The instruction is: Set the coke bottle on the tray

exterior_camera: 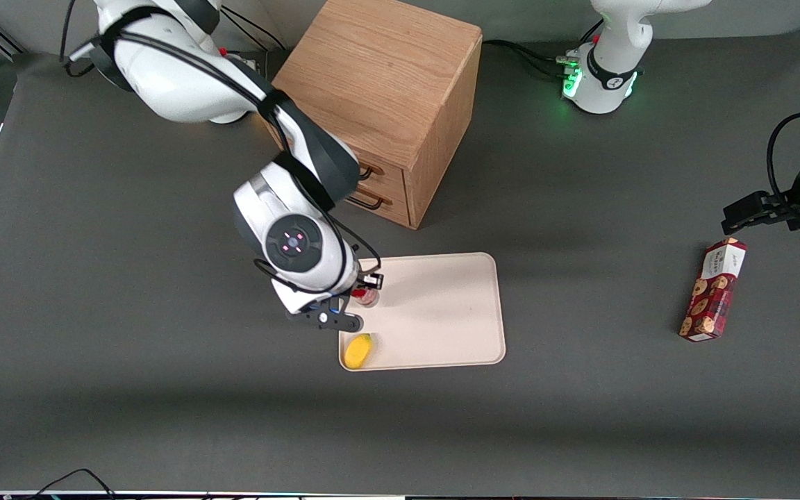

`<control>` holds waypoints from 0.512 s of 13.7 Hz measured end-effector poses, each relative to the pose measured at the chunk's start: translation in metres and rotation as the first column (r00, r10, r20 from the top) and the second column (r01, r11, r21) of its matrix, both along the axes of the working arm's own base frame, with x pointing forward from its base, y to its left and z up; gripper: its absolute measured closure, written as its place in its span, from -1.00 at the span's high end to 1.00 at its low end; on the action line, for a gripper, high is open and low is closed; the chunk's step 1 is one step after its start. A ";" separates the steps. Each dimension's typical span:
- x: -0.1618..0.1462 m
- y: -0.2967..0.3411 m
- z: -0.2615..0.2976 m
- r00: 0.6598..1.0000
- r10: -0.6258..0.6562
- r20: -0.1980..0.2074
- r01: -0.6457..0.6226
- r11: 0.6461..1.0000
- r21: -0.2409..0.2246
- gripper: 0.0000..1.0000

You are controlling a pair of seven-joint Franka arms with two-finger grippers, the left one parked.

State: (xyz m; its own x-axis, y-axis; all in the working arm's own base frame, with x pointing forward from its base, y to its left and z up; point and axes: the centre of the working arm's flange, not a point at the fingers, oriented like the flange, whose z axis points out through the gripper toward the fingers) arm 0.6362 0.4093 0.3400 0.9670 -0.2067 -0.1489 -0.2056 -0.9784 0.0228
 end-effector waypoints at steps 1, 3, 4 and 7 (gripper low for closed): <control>0.001 0.000 -0.017 1.000 0.010 -0.009 -0.010 1.000 -0.016 -0.22; 0.000 0.000 -0.034 0.999 0.023 -0.025 -0.024 0.999 -0.031 -0.22; 0.000 0.000 -0.036 0.999 0.026 -0.028 -0.027 0.999 -0.033 -0.22; 0.000 0.000 -0.035 0.999 0.036 -0.025 -0.036 0.999 -0.031 -0.08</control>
